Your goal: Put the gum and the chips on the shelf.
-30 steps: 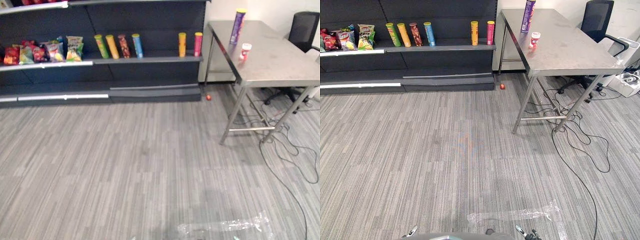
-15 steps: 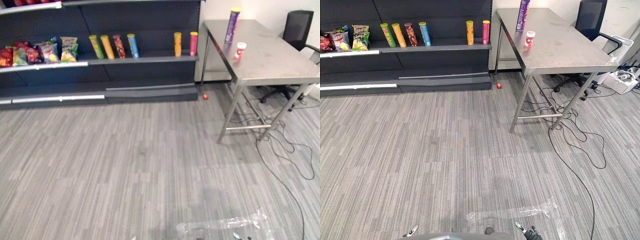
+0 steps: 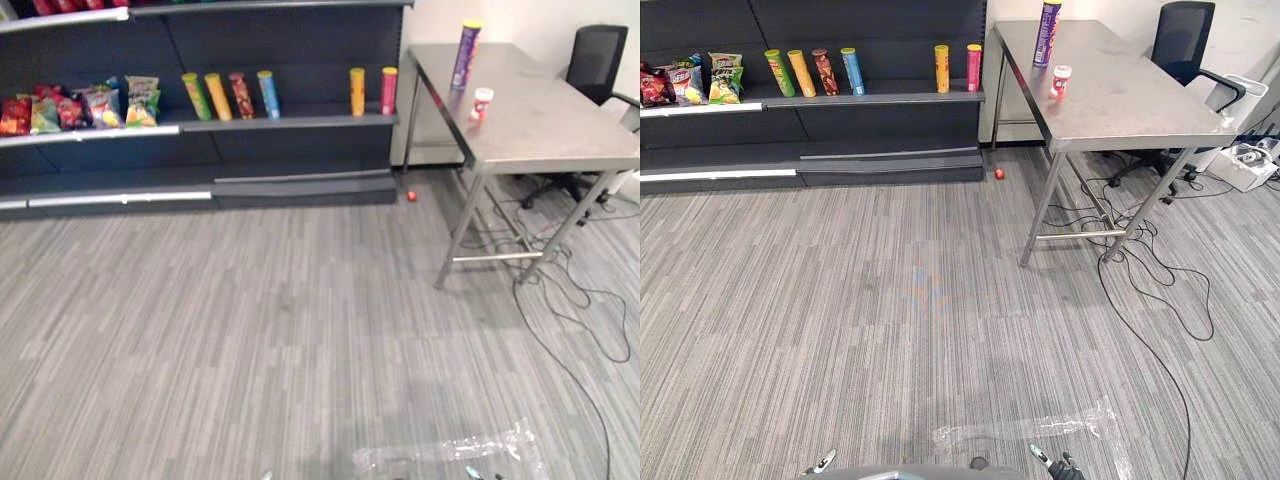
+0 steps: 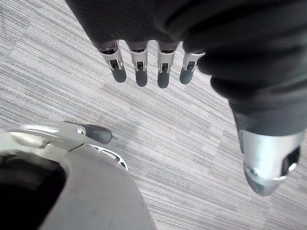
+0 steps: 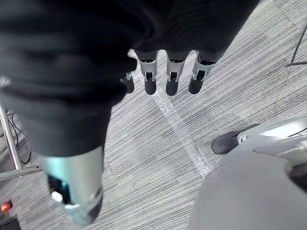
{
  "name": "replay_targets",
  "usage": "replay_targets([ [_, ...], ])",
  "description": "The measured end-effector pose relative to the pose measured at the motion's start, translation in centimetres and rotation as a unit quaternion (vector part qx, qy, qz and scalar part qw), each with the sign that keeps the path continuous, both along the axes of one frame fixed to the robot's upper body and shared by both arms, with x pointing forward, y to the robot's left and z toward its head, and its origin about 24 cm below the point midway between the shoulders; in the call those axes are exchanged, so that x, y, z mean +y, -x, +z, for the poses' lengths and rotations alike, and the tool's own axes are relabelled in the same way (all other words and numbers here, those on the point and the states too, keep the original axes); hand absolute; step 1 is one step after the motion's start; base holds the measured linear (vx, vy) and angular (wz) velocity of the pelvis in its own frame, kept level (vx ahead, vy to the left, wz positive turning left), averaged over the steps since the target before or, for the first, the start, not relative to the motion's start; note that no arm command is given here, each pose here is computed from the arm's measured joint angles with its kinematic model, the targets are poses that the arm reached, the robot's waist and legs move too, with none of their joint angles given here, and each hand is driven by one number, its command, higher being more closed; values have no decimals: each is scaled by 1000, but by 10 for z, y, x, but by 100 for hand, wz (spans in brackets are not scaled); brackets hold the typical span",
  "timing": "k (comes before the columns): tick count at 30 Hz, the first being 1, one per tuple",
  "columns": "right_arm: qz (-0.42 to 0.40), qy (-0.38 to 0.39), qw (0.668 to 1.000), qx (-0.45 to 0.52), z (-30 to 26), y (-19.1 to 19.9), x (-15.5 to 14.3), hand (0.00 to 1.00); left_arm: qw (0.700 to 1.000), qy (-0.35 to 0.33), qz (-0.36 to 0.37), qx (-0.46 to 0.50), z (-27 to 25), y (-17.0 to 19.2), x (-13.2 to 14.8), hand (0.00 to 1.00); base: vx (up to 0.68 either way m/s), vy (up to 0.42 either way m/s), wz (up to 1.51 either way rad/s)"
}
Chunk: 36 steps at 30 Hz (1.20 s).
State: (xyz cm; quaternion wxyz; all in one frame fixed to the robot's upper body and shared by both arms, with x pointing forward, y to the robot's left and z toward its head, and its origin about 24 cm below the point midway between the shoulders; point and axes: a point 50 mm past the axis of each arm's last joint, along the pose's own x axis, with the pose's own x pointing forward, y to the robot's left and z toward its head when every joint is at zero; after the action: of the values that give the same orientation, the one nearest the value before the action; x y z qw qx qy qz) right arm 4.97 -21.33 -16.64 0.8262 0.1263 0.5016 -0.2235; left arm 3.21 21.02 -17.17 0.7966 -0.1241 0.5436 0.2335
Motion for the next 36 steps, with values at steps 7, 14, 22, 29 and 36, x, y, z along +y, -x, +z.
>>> replay_targets([
  [7,7,0,1000,0,0,-1,1,0,1000,-2,0,-2,0,-2,1,0,-7,-40,0],
  [14,11,0,1000,-3,0,-3,2,0,1000,-4,0,-5,1,-4,2,0,-6,-43,0],
  [22,14,-1,1000,-4,0,-4,2,0,1000,-4,4,-6,1,-5,3,0,-38,-43,1],
  [29,3,-13,1000,-16,1,-7,3,0,1000,-7,14,-11,1,-8,4,0,-9,-39,0],
  [36,0,-27,999,-47,3,-28,12,0,997,-10,54,-58,7,-32,14,0,-11,-54,10],
])
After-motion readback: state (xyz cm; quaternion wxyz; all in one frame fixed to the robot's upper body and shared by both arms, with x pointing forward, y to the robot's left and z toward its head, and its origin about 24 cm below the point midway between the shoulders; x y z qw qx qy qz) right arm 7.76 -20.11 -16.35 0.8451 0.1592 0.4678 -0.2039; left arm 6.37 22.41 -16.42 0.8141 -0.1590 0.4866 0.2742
